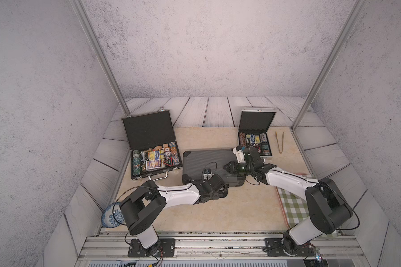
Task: Close the poker set cases
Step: Fasten the fastener on the poker set case.
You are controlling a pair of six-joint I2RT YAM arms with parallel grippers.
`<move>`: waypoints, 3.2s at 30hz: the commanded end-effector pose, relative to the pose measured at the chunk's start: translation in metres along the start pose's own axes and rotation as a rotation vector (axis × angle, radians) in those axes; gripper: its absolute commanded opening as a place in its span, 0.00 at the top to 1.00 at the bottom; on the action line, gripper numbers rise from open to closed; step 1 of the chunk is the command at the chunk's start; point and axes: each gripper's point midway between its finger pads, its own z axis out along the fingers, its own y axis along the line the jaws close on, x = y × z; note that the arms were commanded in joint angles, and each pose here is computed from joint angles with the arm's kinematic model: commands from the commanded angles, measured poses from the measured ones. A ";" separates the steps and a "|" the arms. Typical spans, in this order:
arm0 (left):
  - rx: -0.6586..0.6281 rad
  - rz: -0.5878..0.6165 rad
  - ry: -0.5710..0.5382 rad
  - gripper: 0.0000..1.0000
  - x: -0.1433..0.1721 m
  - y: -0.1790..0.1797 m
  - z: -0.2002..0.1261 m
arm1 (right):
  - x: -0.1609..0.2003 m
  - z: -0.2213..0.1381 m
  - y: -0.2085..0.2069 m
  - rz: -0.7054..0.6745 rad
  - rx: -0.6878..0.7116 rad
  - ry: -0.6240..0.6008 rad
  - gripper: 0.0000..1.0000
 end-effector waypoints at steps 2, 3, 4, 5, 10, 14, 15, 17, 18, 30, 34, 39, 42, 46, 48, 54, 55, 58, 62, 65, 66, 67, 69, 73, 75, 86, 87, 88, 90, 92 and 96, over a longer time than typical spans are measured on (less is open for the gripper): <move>-0.008 -0.009 0.021 0.96 0.005 0.008 -0.016 | 0.064 -0.001 -0.074 0.113 0.271 0.183 0.70; -0.015 -0.007 0.038 0.96 0.007 0.008 -0.023 | 0.064 -0.001 -0.074 0.112 0.271 0.184 0.70; -0.009 -0.005 0.049 0.97 0.009 0.007 -0.028 | 0.064 0.000 -0.074 0.111 0.270 0.186 0.70; 0.005 -0.002 0.052 0.97 0.011 0.004 -0.033 | 0.063 0.000 -0.072 0.106 0.268 0.186 0.70; 0.043 0.039 0.037 0.98 0.011 -0.014 -0.038 | 0.063 0.002 -0.072 0.108 0.271 0.184 0.70; 0.005 0.046 0.003 0.98 0.007 -0.016 -0.029 | 0.063 0.000 -0.072 0.106 0.276 0.180 0.70; -0.006 0.049 -0.012 0.98 0.005 -0.015 -0.027 | 0.062 -0.001 -0.072 0.106 0.277 0.178 0.70; -0.029 0.062 -0.033 0.98 0.001 -0.015 -0.022 | 0.062 -0.001 -0.072 0.105 0.276 0.175 0.70; -0.038 0.068 -0.043 0.98 -0.001 -0.015 -0.019 | 0.061 -0.001 -0.072 0.106 0.275 0.174 0.70; -0.038 0.057 -0.082 0.97 -0.005 -0.017 -0.011 | 0.063 0.003 -0.073 0.109 0.270 0.176 0.70; -0.040 0.065 -0.073 0.97 -0.005 -0.022 -0.003 | 0.065 0.003 -0.074 0.109 0.268 0.182 0.70; -0.105 0.087 -0.079 0.98 -0.006 -0.013 0.004 | 0.066 0.000 -0.074 0.097 0.278 0.187 0.70; -0.179 0.123 -0.047 0.99 -0.003 -0.005 0.008 | 0.066 -0.001 -0.075 0.092 0.281 0.190 0.70; -0.227 0.145 -0.048 1.00 -0.002 0.004 0.015 | 0.065 0.001 -0.074 0.095 0.277 0.191 0.70; -0.269 0.160 -0.045 1.00 -0.001 0.011 0.018 | 0.065 0.002 -0.074 0.096 0.276 0.194 0.70; -0.309 0.194 -0.058 1.00 0.001 0.024 0.015 | 0.066 0.002 -0.076 0.090 0.288 0.198 0.70; -0.307 0.215 -0.075 1.00 -0.003 0.022 0.011 | 0.066 0.002 -0.077 0.090 0.289 0.199 0.70; -0.314 0.328 -0.097 1.00 -0.010 0.019 0.010 | 0.066 0.004 -0.078 0.097 0.289 0.201 0.70; -0.272 0.497 -0.086 1.00 -0.002 0.015 0.025 | 0.057 0.004 -0.080 0.106 0.288 0.186 0.70; -0.268 0.579 -0.083 1.00 -0.001 0.014 0.029 | 0.048 0.000 -0.077 0.117 0.278 0.171 0.70; -0.279 0.597 -0.083 1.00 -0.001 0.016 0.030 | 0.045 -0.001 -0.074 0.124 0.266 0.166 0.70; -0.298 0.619 -0.090 1.00 -0.002 0.019 0.031 | 0.040 -0.004 -0.070 0.131 0.253 0.160 0.70; -0.323 0.659 -0.098 1.00 -0.002 0.023 0.035 | 0.031 -0.008 -0.061 0.126 0.238 0.147 0.70; -0.386 0.731 -0.105 1.00 0.000 0.031 0.047 | 0.012 -0.022 -0.044 0.112 0.209 0.115 0.69; -0.417 0.745 -0.088 1.00 0.003 0.036 0.051 | 0.005 -0.030 -0.039 0.101 0.210 0.105 0.69; -0.243 0.556 -0.092 0.77 -0.011 0.009 -0.010 | -0.004 -0.051 -0.038 0.073 0.234 0.079 0.68; -0.210 0.529 -0.089 0.76 -0.012 0.004 -0.017 | -0.004 -0.050 -0.039 0.072 0.236 0.082 0.68; -0.171 0.504 -0.081 0.73 -0.013 -0.002 -0.023 | -0.004 -0.050 -0.039 0.073 0.237 0.086 0.68; -0.081 0.447 -0.084 0.69 -0.018 -0.016 -0.040 | -0.005 -0.052 -0.039 0.069 0.242 0.094 0.68; 0.001 0.403 -0.104 0.66 -0.027 -0.029 -0.058 | -0.008 -0.054 -0.038 0.063 0.241 0.088 0.67; 0.044 0.358 -0.149 0.63 -0.045 -0.035 -0.081 | -0.005 -0.057 -0.038 0.056 0.234 0.091 0.67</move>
